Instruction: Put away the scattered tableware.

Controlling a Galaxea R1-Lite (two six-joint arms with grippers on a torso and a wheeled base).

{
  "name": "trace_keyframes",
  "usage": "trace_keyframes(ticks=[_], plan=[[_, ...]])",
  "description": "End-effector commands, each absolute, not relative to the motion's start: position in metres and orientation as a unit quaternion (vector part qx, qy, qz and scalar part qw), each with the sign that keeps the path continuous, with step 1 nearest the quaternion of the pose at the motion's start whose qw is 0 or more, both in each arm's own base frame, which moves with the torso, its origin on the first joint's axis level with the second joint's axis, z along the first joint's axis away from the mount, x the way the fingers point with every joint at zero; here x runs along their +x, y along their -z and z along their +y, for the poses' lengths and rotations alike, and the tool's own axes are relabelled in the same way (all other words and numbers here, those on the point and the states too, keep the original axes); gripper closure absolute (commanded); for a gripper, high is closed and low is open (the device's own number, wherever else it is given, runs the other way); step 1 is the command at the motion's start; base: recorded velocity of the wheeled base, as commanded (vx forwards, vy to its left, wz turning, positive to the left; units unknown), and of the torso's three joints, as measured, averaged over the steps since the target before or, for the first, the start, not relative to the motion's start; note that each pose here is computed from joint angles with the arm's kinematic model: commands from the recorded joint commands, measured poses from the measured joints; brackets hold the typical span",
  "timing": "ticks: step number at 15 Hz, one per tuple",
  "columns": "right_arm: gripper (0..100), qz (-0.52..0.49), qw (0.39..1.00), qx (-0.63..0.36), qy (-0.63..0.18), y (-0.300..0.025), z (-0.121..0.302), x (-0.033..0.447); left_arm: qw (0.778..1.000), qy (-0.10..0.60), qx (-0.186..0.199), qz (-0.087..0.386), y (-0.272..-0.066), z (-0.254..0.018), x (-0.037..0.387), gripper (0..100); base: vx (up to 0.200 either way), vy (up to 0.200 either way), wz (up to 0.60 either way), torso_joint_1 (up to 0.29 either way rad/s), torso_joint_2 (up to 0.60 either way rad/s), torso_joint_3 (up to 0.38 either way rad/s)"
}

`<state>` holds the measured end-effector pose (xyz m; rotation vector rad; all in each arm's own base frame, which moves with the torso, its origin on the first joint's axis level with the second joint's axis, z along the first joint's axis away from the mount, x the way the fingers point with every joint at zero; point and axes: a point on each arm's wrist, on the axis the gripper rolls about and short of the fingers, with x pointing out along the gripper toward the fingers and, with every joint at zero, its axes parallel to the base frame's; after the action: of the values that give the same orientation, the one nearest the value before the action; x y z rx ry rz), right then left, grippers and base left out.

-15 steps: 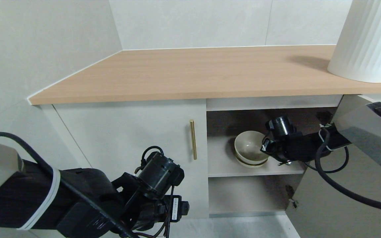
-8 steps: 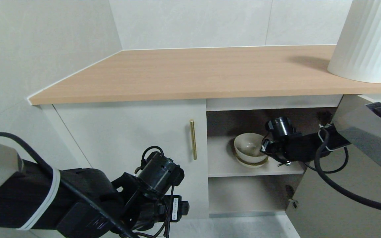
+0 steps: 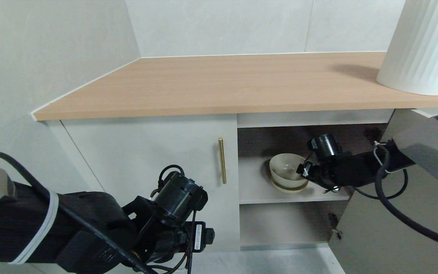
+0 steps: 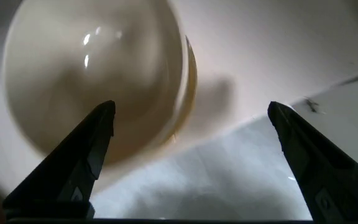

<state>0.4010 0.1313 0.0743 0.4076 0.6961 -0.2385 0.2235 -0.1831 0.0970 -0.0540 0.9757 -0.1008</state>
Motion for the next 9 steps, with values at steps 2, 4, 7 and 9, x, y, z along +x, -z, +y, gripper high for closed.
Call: trace_keyframes(ticks=[2,4,7,9], plan=[[0,0.37,0.915,0.154,0.032,-0.13,0.127,0.342,0.897,0.038,-0.049,0.437,-0.124,-0.159,0.224,0,0.0,0.0,0.0,0.0,0.0,0.0],[0,0.385,0.914,0.127,-0.005,-0.152,0.122,0.307,0.907,0.036,-0.057,0.416,-0.143,-0.143,0.219,0,0.0,0.0,0.0,0.0,0.0,0.0],[0,0.374,0.921,0.096,-0.052,-0.193,0.112,0.248,0.924,0.047,-0.069,0.374,-0.171,-0.122,0.201,0,0.0,0.0,0.0,0.0,0.0,0.0],[0,0.374,0.92,0.088,-0.071,-0.211,0.109,0.22,0.928,0.052,-0.075,0.361,-0.178,-0.113,0.187,0,0.0,0.0,0.0,0.0,0.0,0.0]])
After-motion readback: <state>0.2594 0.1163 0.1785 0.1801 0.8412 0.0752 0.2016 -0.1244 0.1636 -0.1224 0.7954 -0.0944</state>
